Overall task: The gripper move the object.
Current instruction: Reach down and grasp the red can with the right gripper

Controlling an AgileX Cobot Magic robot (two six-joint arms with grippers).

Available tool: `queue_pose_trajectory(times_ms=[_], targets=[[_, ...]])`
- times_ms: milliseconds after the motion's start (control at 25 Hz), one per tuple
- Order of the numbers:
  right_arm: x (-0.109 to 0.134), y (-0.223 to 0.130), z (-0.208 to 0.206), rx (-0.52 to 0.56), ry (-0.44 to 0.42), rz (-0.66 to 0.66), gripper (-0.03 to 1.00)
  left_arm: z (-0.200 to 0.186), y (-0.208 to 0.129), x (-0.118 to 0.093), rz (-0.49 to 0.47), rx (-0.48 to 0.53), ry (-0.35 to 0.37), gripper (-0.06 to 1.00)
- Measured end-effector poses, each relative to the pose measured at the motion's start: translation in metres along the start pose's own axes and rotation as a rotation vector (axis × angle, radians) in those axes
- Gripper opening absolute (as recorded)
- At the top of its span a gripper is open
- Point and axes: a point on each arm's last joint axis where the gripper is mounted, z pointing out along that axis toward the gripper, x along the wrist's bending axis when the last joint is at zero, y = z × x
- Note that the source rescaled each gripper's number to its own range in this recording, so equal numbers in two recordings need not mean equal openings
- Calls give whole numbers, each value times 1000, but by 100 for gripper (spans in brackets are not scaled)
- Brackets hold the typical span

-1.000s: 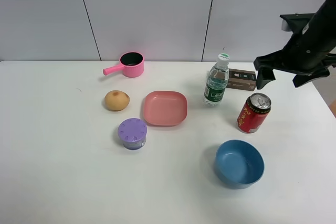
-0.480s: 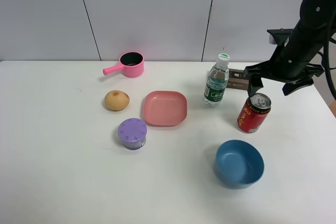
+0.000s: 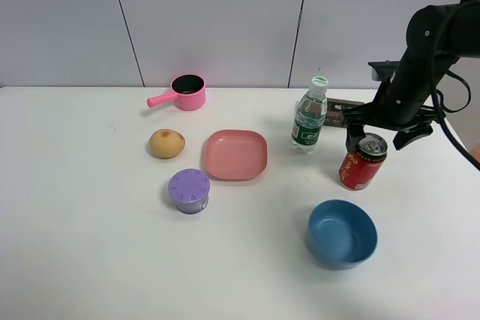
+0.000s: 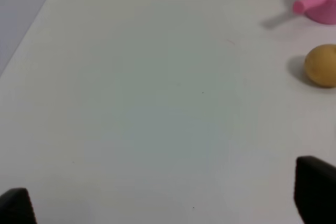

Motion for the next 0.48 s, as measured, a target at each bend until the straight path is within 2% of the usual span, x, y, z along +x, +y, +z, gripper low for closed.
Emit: queue_pose_trajectory(times_ms=[160,360,480], targets=[[1,1,19,49,-1,-1,100,0,0,0,0,0,0,100],[2,3,27,48,-1,-2,100,0,0,0,0,0,0,100],[2,4,32,61,-1,-4,95,0,0,0,0,0,0,100]])
